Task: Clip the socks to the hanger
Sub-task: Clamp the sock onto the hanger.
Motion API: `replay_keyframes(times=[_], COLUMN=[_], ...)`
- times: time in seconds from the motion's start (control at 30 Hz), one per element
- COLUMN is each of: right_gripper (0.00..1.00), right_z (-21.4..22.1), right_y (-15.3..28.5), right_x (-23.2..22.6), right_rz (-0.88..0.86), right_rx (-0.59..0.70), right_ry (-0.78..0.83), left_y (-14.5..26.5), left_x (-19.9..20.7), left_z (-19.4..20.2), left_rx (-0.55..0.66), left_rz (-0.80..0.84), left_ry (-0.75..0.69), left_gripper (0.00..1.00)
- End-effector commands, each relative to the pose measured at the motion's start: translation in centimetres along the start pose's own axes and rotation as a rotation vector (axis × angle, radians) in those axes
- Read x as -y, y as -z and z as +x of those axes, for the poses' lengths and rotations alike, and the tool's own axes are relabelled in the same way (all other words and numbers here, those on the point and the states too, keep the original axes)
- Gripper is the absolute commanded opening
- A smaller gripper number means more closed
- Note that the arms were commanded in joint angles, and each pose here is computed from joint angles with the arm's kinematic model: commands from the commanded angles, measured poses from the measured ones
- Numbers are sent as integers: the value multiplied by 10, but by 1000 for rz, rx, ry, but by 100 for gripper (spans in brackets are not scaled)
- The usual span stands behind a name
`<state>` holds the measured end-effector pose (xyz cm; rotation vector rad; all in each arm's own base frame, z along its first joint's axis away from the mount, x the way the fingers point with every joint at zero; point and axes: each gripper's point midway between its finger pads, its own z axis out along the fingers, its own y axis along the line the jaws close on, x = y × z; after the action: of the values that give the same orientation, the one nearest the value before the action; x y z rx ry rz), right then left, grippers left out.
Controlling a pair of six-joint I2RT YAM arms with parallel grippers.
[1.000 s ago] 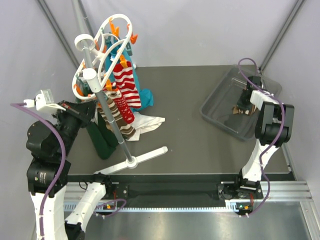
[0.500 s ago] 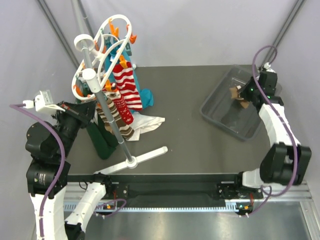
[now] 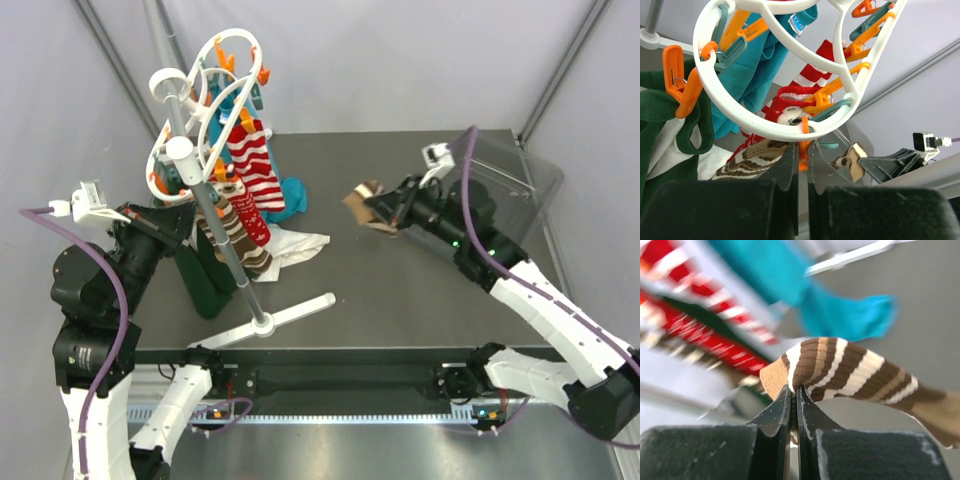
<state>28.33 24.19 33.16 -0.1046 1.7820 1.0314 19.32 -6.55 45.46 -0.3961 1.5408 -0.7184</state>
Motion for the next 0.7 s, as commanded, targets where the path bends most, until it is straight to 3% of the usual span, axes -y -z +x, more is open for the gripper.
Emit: replay_keyframes(times=[0.0,0.13,0.3,0.67], right_gripper=[0,0,0,0], right_z=[-5,30,31,31], right_y=[-9,-25,-40,-71], right_x=[-65,-127,-176,-230], right_rz=[-170,-298,-417,-563], right_rx=[57,2,-34,-139], right_ry=[-31,-28,-84,-192], left_y=[-1,1,2,2], left_x=[9,8,8,5], left_z=[-4,-3,-1,1], left_rx=[12,13,13,24], left_rz=[41,38,44,58], left_ry=[20,28,28,-11], left_gripper=[0,0,0,0])
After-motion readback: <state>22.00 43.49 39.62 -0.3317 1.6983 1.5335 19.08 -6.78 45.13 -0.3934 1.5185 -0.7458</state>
